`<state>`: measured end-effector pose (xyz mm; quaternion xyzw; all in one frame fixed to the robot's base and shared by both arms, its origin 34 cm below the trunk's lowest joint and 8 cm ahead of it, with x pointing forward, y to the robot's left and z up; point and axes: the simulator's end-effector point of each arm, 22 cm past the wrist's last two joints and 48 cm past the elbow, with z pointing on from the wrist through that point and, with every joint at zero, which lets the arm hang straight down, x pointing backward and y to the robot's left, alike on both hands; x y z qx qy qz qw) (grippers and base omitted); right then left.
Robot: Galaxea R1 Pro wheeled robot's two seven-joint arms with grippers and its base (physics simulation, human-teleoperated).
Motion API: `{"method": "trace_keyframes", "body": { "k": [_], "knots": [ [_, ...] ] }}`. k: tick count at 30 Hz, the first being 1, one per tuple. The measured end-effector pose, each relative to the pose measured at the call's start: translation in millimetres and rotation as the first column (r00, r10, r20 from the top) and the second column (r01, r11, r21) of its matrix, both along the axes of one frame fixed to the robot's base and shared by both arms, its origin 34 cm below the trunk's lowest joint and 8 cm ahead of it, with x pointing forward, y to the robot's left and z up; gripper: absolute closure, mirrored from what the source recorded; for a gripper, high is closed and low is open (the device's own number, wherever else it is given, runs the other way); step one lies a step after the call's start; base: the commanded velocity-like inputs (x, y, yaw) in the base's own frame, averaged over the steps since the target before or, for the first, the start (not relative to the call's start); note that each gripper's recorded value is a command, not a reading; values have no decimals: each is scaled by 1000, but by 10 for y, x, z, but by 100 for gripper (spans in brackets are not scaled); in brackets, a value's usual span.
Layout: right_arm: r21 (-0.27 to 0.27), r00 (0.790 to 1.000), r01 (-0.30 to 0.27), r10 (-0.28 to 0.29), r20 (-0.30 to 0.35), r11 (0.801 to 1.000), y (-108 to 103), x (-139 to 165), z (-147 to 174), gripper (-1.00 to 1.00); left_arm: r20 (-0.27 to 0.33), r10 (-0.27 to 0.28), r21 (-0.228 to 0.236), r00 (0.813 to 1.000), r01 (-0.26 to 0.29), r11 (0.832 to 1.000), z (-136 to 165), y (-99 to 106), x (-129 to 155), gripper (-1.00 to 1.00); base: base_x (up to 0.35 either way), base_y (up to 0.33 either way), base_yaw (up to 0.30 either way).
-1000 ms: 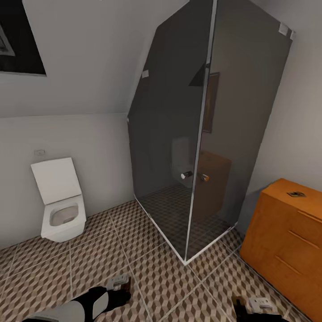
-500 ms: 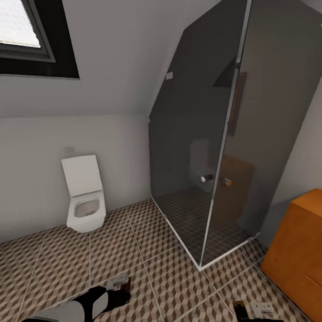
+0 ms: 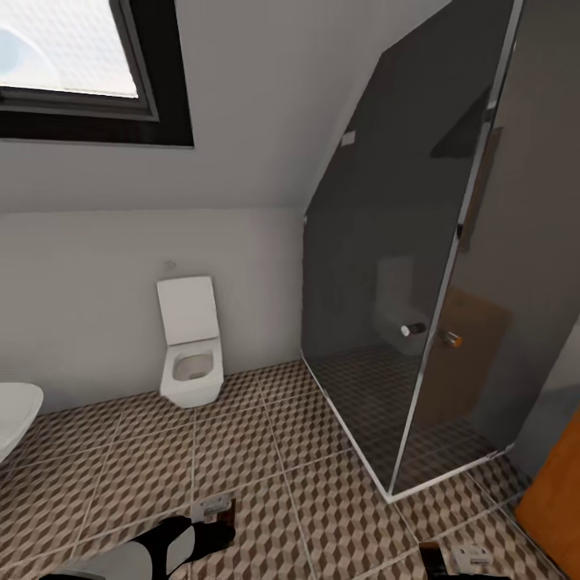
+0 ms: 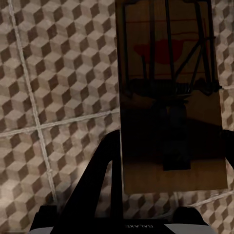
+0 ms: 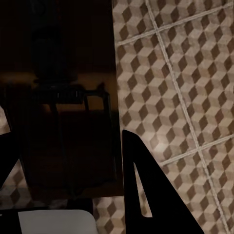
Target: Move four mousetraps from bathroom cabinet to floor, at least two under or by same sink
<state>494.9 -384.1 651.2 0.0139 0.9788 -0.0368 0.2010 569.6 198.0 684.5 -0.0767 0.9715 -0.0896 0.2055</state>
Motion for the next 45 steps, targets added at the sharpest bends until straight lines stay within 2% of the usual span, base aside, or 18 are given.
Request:
{"method": "trace_keyframes", "body": {
  "k": [45],
  "knots": [
    [-11, 1000, 6, -5, 24, 1000, -26, 67, 85, 100, 22, 0, 0, 1000, 0, 1000, 98, -2, 56, 100, 0, 0, 285]
  ]
}}
